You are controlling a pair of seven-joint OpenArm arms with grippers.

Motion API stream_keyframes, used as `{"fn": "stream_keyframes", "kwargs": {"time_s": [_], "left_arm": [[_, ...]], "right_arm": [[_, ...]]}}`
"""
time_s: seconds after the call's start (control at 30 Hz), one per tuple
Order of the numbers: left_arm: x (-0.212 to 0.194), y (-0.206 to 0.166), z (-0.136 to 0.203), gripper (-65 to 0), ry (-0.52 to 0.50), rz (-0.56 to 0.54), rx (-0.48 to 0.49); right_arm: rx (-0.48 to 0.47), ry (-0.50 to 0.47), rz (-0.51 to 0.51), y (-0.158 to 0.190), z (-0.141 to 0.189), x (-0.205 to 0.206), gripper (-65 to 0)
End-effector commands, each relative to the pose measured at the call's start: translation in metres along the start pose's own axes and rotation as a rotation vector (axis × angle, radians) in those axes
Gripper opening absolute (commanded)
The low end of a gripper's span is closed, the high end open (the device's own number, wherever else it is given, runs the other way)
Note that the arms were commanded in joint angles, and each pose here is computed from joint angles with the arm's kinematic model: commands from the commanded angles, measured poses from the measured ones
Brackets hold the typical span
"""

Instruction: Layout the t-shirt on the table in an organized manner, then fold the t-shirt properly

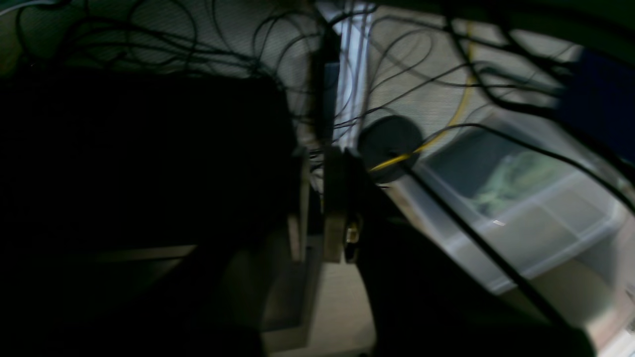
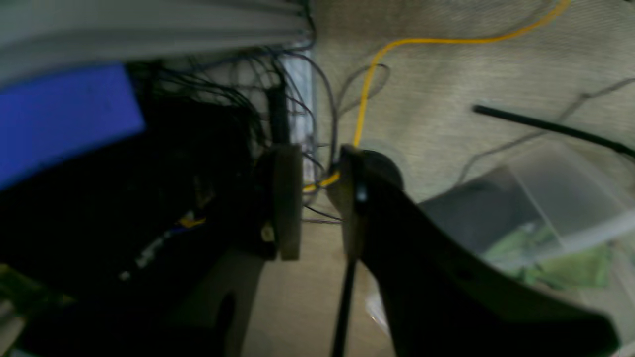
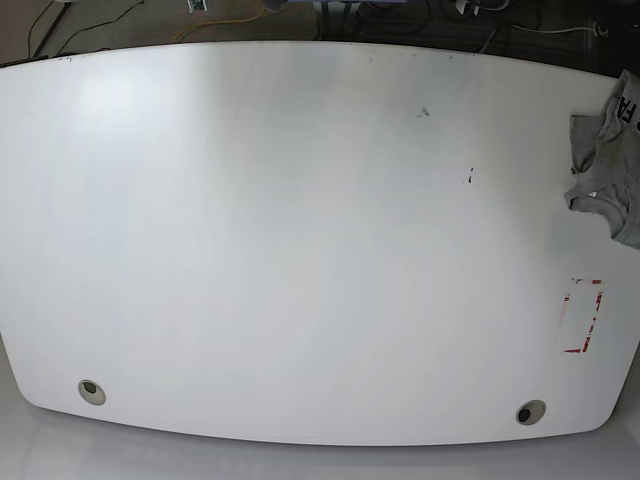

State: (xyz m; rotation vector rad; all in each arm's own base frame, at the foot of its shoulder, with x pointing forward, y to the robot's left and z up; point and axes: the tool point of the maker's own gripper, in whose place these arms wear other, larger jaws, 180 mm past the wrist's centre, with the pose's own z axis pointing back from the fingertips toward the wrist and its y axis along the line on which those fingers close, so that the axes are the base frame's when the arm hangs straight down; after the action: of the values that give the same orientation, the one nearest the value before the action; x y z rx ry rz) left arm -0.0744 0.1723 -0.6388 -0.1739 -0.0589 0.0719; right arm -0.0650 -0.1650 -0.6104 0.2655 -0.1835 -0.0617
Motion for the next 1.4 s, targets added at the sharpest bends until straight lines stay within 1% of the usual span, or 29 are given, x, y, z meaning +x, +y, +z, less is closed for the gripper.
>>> {"fn": "stream_keyframes", "kwargs": {"time_s": [0.0,0.17,0.27,0.43,0.53,0.67,0.9,1.0,1.17,1.37], "left_arm": [[-0.002,0.000,-0.004,-60.8,0.011,0.003,0.006],[0.002,0.000,-0.010,-60.8,0.037,-0.013,0.027],[0.001,0.001,-0.011,-60.8,0.053,-0.024,0.039],[0.006,0.014,-0.012,-60.8,0.052,-0.043,0.119],[0.012,0.019,-0.012,-60.8,0.043,-0.048,0.150],[0.028,0.019,-0.015,-60.8,0.023,-0.050,0.152],[0.024,0.019,-0.015,-60.8,0.054,-0.048,0.153],[0.022,0.019,-0.015,-60.8,0.060,-0.048,0.153],[0.022,0.019,-0.015,-60.8,0.060,-0.048,0.153],[0.022,0.019,-0.015,-60.7,0.060,-0.048,0.153]], "right_arm": [[0.001,0.011,0.005,-0.003,-0.003,0.000,-52.8],[-0.051,0.059,0.048,-0.011,-0.015,0.001,-52.8],[-0.072,0.075,0.053,-0.013,-0.021,0.003,-52.8],[-0.087,0.094,0.037,-0.014,-0.030,0.010,-52.6],[-0.089,0.098,0.028,-0.009,-0.037,0.015,-52.3],[-0.107,0.109,0.018,-0.010,-0.041,0.018,-52.2],[-0.105,0.125,0.014,-0.007,-0.044,0.019,-52.0],[-0.103,0.132,0.035,-0.006,-0.045,0.021,-52.0],[-0.073,0.147,0.079,0.011,-0.050,0.018,-52.0],[-0.066,0.164,0.120,0.014,-0.051,0.015,-52.0]]}}
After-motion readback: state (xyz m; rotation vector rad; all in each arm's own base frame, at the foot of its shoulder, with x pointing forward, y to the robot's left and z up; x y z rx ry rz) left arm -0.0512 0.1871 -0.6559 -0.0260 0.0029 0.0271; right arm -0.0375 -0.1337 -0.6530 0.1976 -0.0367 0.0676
